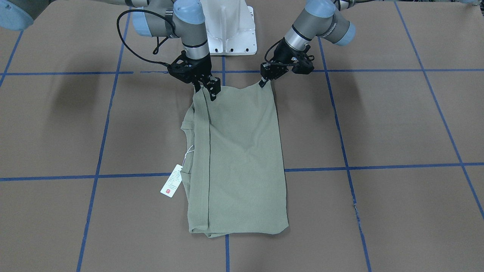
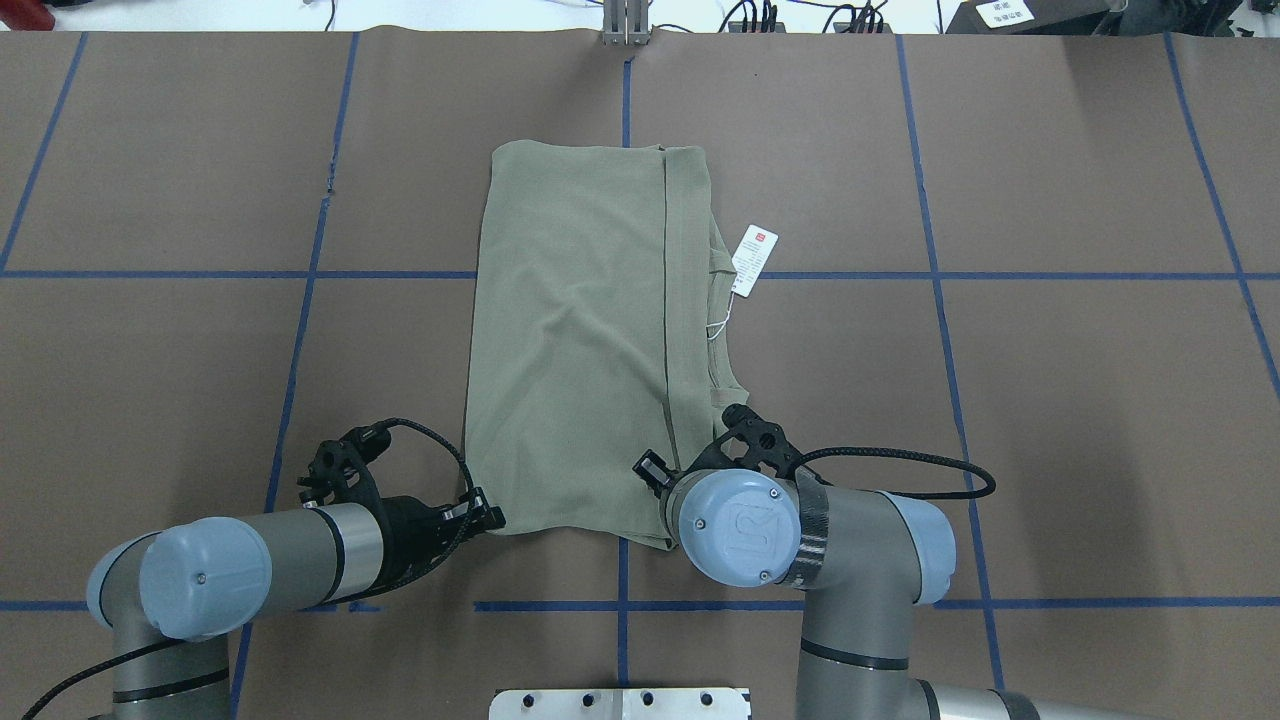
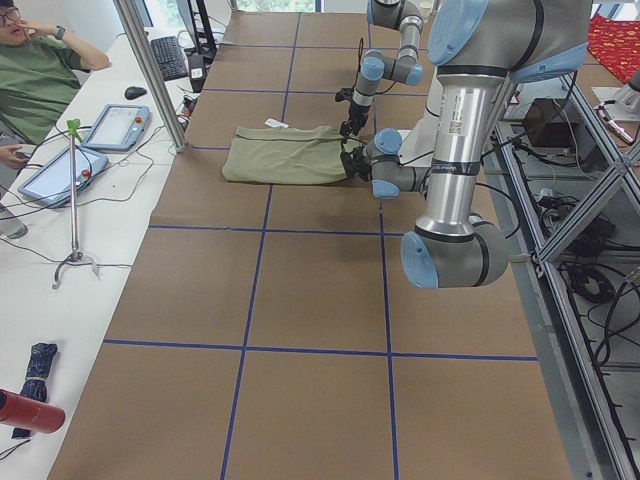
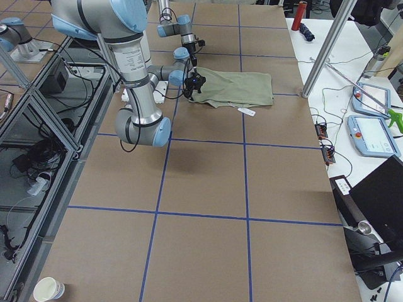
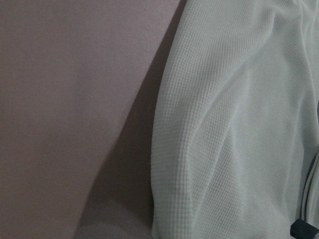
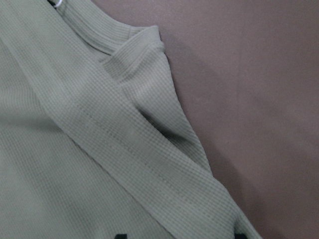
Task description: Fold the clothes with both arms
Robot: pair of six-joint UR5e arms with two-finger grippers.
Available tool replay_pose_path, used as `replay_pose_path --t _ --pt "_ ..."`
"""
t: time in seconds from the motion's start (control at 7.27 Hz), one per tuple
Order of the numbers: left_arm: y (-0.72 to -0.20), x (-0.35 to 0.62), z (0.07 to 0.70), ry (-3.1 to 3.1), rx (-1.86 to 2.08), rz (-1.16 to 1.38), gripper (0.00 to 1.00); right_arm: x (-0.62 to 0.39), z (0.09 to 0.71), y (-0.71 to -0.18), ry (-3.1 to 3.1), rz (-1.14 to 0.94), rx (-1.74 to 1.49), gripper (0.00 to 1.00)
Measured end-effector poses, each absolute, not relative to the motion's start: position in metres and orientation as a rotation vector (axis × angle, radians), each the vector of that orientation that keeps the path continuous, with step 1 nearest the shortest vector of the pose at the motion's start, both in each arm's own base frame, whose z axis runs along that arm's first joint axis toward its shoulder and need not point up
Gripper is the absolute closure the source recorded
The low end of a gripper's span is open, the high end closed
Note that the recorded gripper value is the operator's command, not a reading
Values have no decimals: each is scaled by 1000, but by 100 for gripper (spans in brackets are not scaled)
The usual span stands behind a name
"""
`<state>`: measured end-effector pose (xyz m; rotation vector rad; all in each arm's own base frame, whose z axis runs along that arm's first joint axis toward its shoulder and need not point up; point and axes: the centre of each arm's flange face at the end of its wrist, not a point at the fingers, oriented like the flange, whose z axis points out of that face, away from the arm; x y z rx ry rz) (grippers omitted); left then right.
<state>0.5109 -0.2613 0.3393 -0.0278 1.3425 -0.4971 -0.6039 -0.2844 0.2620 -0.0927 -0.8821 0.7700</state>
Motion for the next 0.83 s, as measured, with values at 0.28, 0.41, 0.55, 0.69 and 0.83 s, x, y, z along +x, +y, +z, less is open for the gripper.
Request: replay_pose_path --t 0.28,0.41,0.55,0.69,0.83 --pt "-261 511 339 1343 -28 -497 100 -603 260 -284 -887 776 -98 100" --pt "-261 511 339 1342 -28 -498 100 -602 258 -284 -891 777 -98 100" --pt "-261 511 340 1341 -28 -497 100 -601 257 -284 -892 777 -99 100" --pt "-261 511 339 1342 -29 -497 100 -601 257 -284 -893 778 -99 100" --pt "-261 511 339 1343 -29 -497 100 -601 257 -284 -893 778 -99 100"
